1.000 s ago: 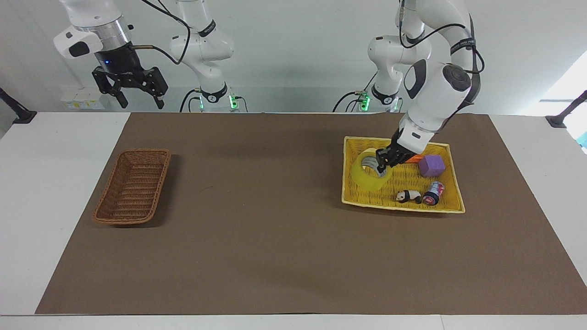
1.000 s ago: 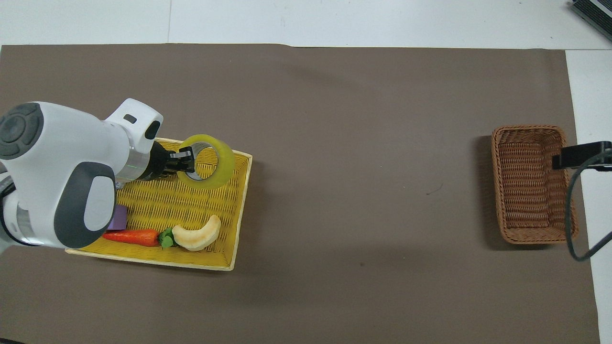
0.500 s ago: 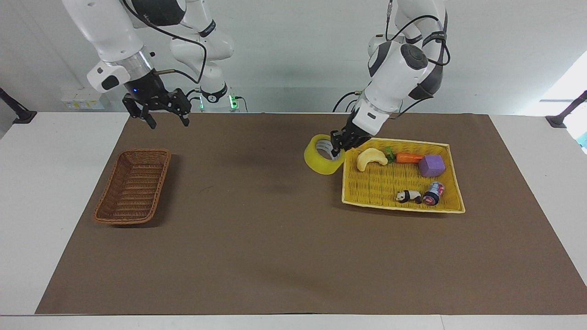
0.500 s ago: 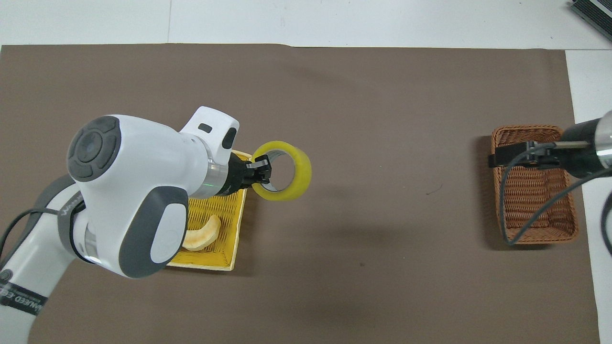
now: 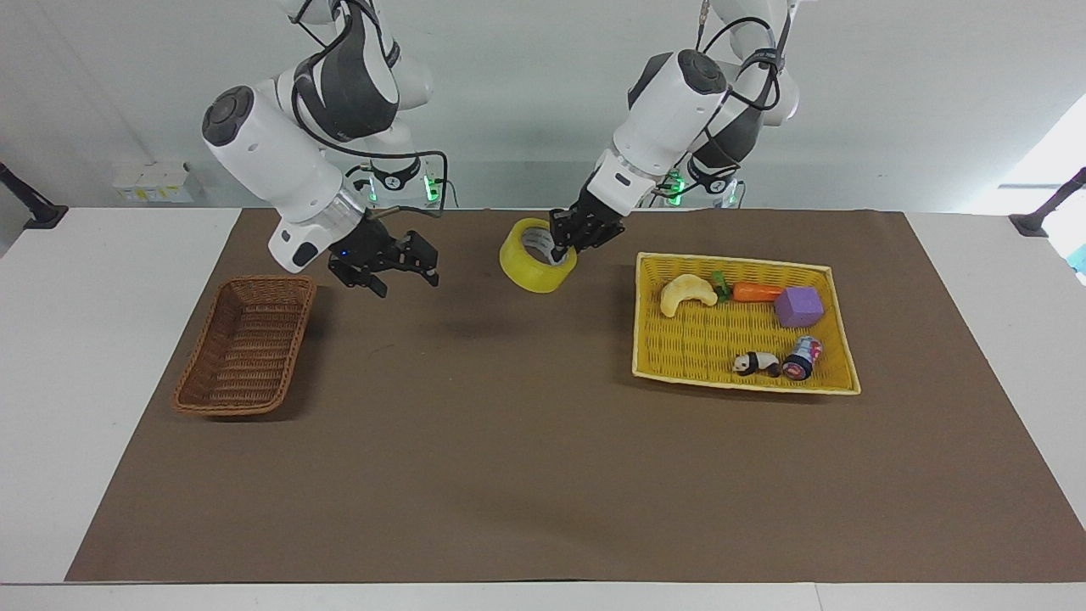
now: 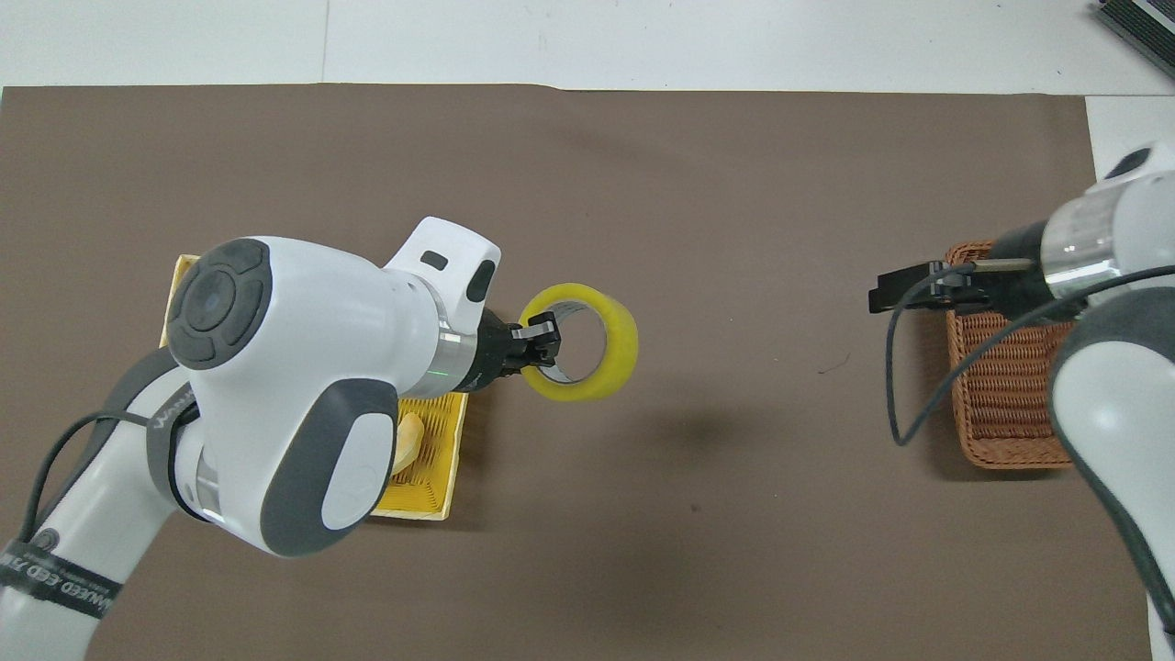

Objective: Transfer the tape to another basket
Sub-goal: 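Carry the tape toward the center while the right gripper reaches toward it, then grasp the tape roll with the right gripper and open the left gripper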

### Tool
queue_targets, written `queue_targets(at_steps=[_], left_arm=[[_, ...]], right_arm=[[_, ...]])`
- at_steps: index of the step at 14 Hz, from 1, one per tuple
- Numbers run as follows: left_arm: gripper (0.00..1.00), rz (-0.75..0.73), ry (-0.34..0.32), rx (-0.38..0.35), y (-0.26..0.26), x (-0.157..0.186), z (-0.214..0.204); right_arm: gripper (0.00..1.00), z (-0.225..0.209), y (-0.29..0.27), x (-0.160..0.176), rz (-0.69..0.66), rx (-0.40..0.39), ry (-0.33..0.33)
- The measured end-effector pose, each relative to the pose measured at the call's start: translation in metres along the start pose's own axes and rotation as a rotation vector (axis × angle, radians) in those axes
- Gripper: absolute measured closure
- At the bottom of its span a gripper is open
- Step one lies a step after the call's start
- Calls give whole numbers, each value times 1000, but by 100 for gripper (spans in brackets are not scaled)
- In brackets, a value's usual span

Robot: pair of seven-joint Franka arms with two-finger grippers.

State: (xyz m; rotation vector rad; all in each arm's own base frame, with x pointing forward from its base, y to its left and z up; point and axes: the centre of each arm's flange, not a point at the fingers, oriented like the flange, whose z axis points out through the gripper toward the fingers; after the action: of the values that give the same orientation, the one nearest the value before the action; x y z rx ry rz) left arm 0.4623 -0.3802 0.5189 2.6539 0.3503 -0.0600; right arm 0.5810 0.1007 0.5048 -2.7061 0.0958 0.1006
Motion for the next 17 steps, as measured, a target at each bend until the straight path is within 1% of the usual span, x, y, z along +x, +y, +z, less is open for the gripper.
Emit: queue_targets(at_steps=[2,4,5,7,11,13,17], left_arm=[[78,6,-7,2,4,-6,3],[78,6,-7,3,4,-6,4],[78,4,-7,3,3,-6,4],[78,-9,-7,3,3,-5,4],[78,-6,-13,4,8,-13,7],[78,0,-17,5,10,-17,8],[78,-10,-21,2,16,-26,11]], right_arm=[[0,2,-4,-6,19,66,-32],[0,4,-12,-17,18,158,-83],[0,3,-16,-22,-3,212,-97],[0,2,-19,-30,-56,265,-109],[0,18,-47,-52,-148,294,-143],[0,23,-58,-55,-164,296,-137],[0,24,-54,-54,-174,297,-132]])
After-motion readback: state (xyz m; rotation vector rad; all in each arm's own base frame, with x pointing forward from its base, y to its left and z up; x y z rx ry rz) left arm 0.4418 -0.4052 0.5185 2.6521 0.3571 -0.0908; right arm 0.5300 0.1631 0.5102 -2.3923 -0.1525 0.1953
